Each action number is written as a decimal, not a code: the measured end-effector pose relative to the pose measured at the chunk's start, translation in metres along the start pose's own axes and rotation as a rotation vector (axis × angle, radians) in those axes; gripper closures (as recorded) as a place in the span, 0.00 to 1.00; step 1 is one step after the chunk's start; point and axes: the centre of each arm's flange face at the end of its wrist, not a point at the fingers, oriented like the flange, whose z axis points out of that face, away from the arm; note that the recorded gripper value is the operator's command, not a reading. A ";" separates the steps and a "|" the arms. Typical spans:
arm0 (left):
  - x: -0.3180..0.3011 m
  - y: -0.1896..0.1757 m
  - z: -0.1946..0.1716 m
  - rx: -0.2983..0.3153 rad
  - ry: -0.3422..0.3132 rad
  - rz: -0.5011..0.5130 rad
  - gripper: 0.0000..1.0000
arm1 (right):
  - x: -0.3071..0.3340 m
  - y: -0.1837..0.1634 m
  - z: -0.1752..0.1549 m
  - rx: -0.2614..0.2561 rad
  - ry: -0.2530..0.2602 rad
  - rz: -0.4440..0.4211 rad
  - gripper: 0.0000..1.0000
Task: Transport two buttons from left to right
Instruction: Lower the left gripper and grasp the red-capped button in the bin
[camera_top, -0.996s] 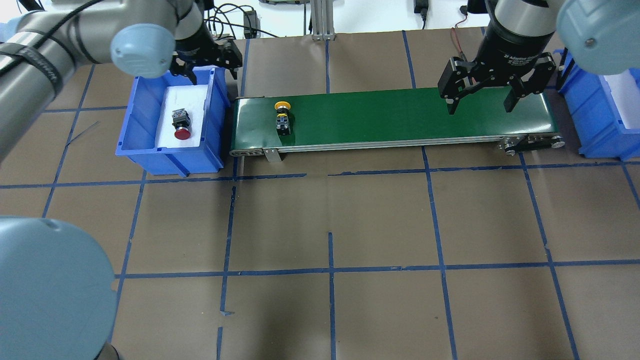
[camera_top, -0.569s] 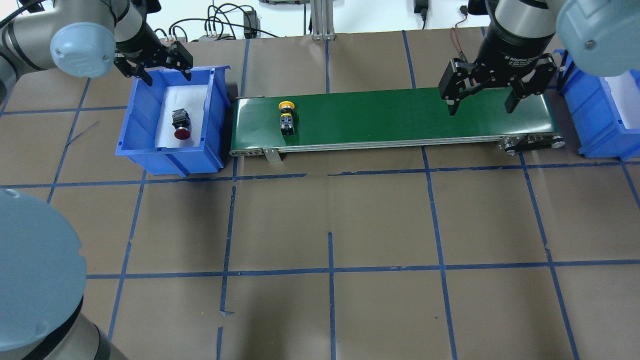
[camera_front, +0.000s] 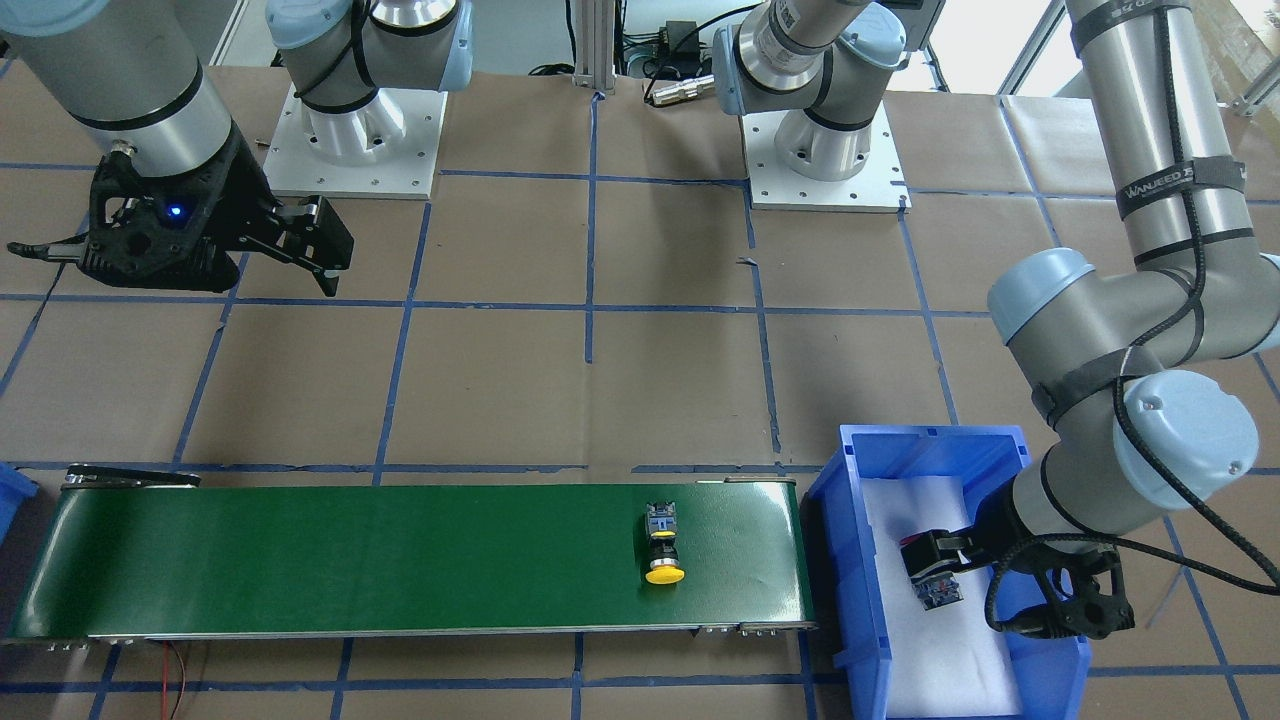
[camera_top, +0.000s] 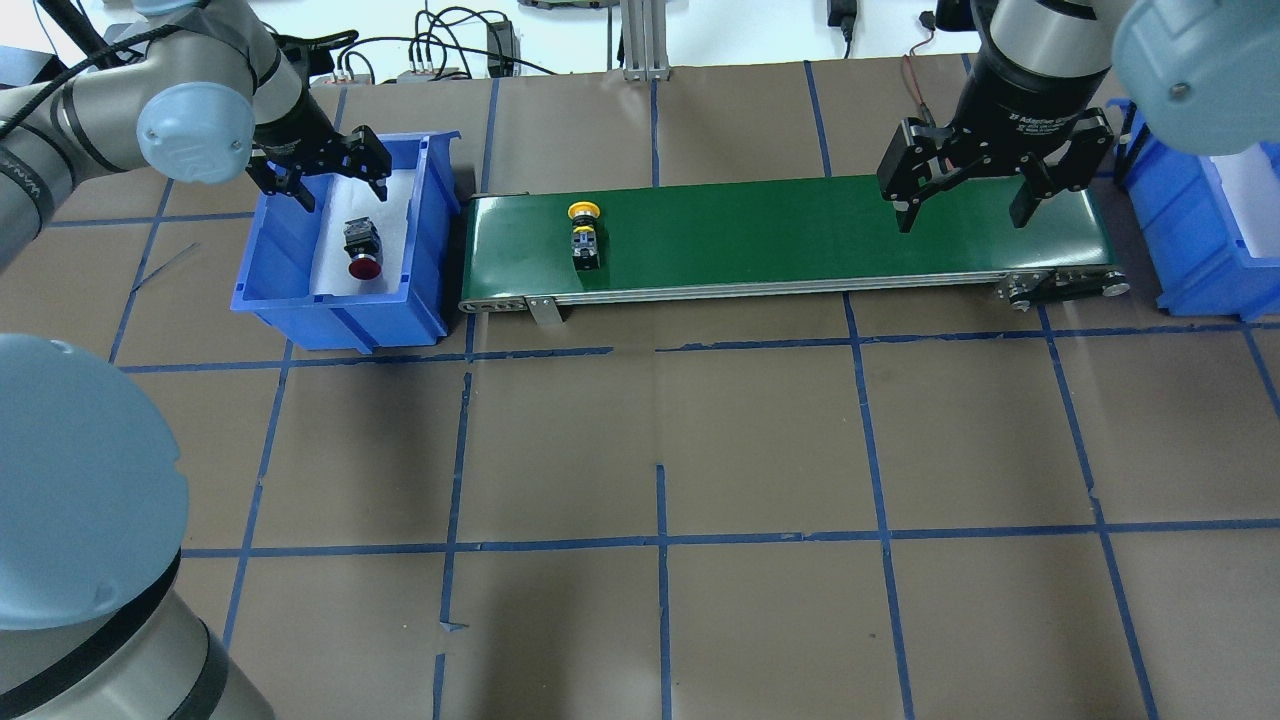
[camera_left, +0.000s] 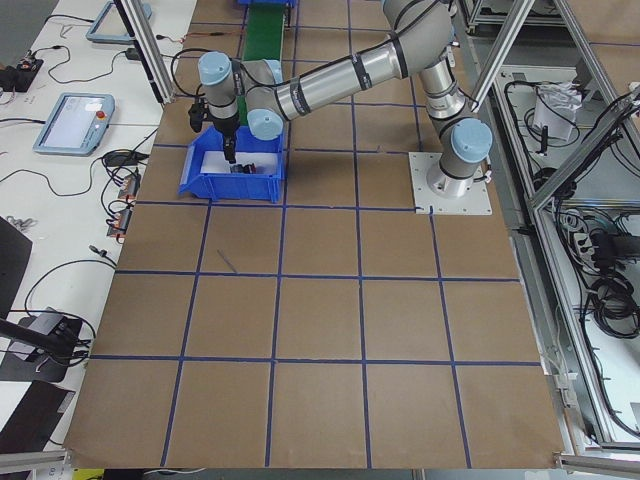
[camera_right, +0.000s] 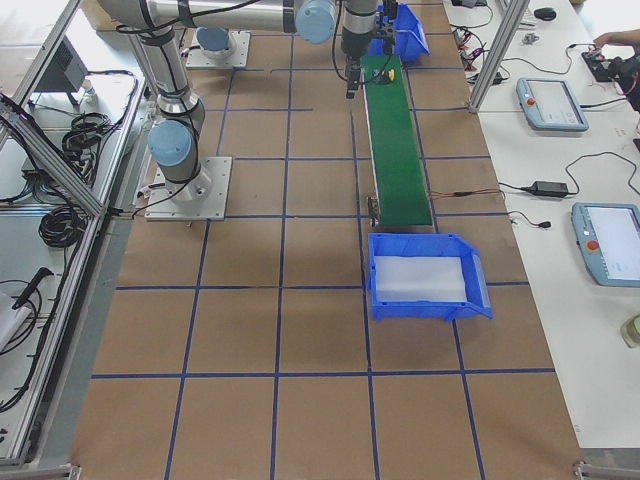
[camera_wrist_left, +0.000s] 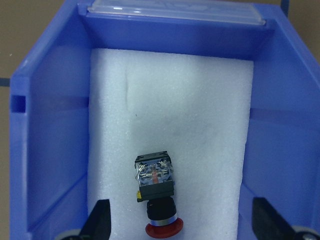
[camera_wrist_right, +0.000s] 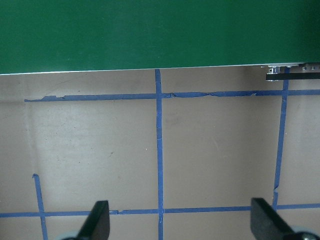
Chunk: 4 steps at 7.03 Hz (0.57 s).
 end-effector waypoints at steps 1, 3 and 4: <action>0.000 0.004 0.009 -0.015 0.002 -0.004 0.31 | 0.000 0.000 0.000 0.001 0.000 0.000 0.00; -0.002 0.011 0.028 -0.030 0.003 -0.008 0.30 | 0.000 0.000 0.000 0.001 0.000 0.000 0.00; -0.002 0.013 0.038 -0.029 0.003 -0.008 0.30 | 0.000 0.000 0.000 0.001 0.000 0.001 0.00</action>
